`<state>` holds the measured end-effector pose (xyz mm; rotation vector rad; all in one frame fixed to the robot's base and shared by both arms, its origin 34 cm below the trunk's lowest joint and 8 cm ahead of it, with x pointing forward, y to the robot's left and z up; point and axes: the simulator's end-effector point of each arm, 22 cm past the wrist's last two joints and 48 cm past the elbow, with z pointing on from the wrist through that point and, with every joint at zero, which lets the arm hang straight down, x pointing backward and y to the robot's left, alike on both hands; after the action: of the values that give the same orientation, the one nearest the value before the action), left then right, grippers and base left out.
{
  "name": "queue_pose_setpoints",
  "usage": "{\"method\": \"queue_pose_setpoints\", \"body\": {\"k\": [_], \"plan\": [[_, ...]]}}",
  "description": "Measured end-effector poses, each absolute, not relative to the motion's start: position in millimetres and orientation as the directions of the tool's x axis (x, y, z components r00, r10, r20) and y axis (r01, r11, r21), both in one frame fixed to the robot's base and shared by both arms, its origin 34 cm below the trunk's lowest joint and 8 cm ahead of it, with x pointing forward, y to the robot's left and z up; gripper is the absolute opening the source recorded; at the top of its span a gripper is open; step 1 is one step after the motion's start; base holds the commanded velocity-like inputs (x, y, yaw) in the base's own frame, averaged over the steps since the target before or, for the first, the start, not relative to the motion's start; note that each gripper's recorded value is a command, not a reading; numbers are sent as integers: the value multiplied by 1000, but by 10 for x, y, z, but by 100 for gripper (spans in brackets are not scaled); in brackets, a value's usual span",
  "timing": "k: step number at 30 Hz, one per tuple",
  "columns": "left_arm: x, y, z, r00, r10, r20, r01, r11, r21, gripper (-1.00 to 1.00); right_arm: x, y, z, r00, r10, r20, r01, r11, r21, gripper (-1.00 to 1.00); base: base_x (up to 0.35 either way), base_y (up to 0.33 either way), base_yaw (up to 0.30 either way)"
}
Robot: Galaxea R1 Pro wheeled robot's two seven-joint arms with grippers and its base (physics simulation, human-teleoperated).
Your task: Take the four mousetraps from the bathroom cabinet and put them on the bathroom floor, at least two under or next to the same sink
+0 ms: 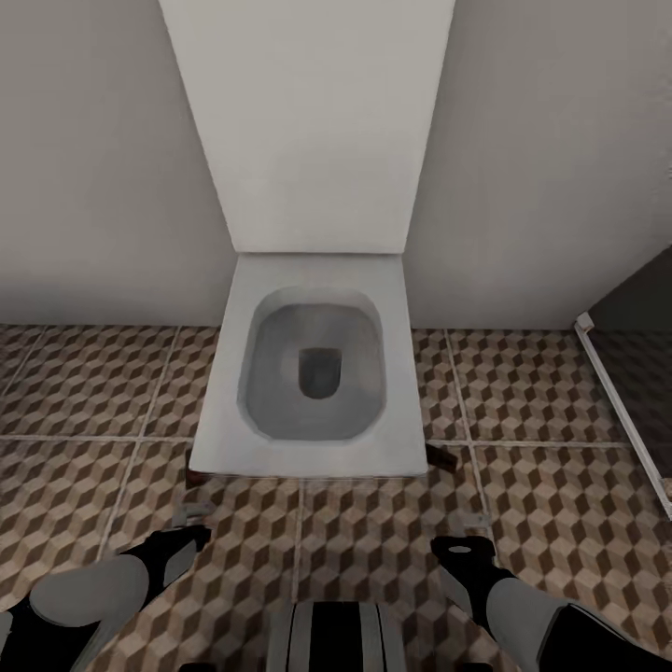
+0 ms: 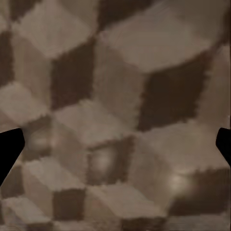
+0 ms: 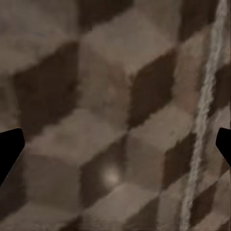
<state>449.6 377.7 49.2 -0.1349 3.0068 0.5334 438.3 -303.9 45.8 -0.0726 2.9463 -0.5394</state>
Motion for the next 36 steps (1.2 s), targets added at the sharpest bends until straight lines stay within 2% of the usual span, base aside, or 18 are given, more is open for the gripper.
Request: {"method": "queue_pose_setpoints", "body": {"k": [17,36], "plan": [[4497,3777,492,-993,-71,-99,-101,935,339,100,4383,-3039,458,-988,-73,-134,-21,934,-356,100,-327,0,0],[4774,3682,744,-985,-70,-160,-119,940,320,100,4688,-3026,721,-976,-81,-204,-4,935,-355,100,-35,0,0]]}}
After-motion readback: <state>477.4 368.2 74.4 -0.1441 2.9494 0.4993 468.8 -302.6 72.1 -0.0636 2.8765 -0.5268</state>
